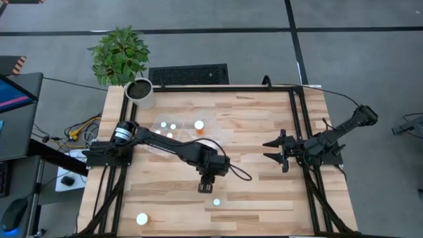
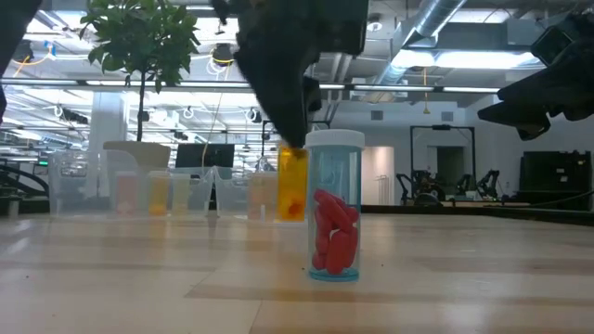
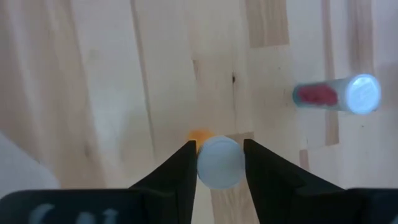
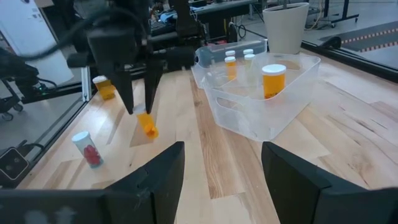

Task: Pick and place medicine bottles into bin by pill shape (circle, oval)
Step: Put the orange capsule bottle into the right transparent bin

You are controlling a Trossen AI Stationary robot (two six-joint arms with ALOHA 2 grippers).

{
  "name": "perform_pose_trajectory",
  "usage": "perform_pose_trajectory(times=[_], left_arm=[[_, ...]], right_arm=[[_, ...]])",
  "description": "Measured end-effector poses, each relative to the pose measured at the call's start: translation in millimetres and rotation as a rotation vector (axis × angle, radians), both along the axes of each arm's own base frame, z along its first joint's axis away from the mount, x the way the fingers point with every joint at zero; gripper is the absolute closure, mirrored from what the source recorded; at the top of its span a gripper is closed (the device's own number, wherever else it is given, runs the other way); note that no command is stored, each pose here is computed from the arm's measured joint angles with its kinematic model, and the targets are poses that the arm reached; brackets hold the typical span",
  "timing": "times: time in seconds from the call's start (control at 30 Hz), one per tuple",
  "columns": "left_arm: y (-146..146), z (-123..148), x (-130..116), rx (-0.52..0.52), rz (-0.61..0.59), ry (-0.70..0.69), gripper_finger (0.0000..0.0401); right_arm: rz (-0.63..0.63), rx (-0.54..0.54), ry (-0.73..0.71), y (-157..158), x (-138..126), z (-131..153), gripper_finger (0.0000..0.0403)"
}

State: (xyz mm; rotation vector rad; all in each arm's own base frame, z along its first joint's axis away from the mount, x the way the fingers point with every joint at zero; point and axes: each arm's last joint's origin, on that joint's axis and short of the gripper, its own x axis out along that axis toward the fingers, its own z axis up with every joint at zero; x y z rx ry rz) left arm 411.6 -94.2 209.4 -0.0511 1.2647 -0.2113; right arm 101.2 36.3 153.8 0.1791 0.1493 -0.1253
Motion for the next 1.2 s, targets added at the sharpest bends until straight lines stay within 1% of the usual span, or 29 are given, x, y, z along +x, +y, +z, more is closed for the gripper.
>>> perform_pose_trajectory(times=[0.2,0.37,0.5,0.57,0.63,0.77,0.87,0.93,1.0,1.07,1.2], left_arm=[[12,33,6,0.026,-0.013,-0.016,0.0289],[28,70,7,0.116,-0.028,-0.044,0.0281],[49,97,5,0.21,-0.019,-0.057,0.0283],[64,105,3,0.247,-0.005,-0.046,0.0284],[80,109,1,0.261,0.019,-0.028,0.0283],[118,106,-3,0.265,0.078,0.032,0.0281],[146,98,-4,0.222,0.111,0.042,0.0281],[163,92,-3,0.186,0.135,0.022,0.028],[179,83,-4,0.165,0.157,0.022,0.028],[192,72,-8,0.166,0.176,0.047,0.028],[209,44,-12,0.157,0.214,0.081,0.028]], right_arm=[[0.0,-0.001,0.0,0,0,0,0.0177],[0.0,-0.001,0.0,0,0,0,0.0177],[0.0,-0.001,0.0,0,0,0,0.0177],[0.0,-0.001,0.0,0,0,0,0.0177],[0.0,-0.001,0.0,0,0,0,0.0177],[0.0,-0.001,0.0,0,0,0,0.0177],[0.0,-0.001,0.0,0,0,0,0.0177],[0.0,-0.001,0.0,0,0,0,0.0177],[0.0,-0.002,0.0,0,0,0,0.0177],[0.0,-0.002,0.0,0,0,0,0.0177],[0.002,-0.013,0.001,0,0,0,0.0177]])
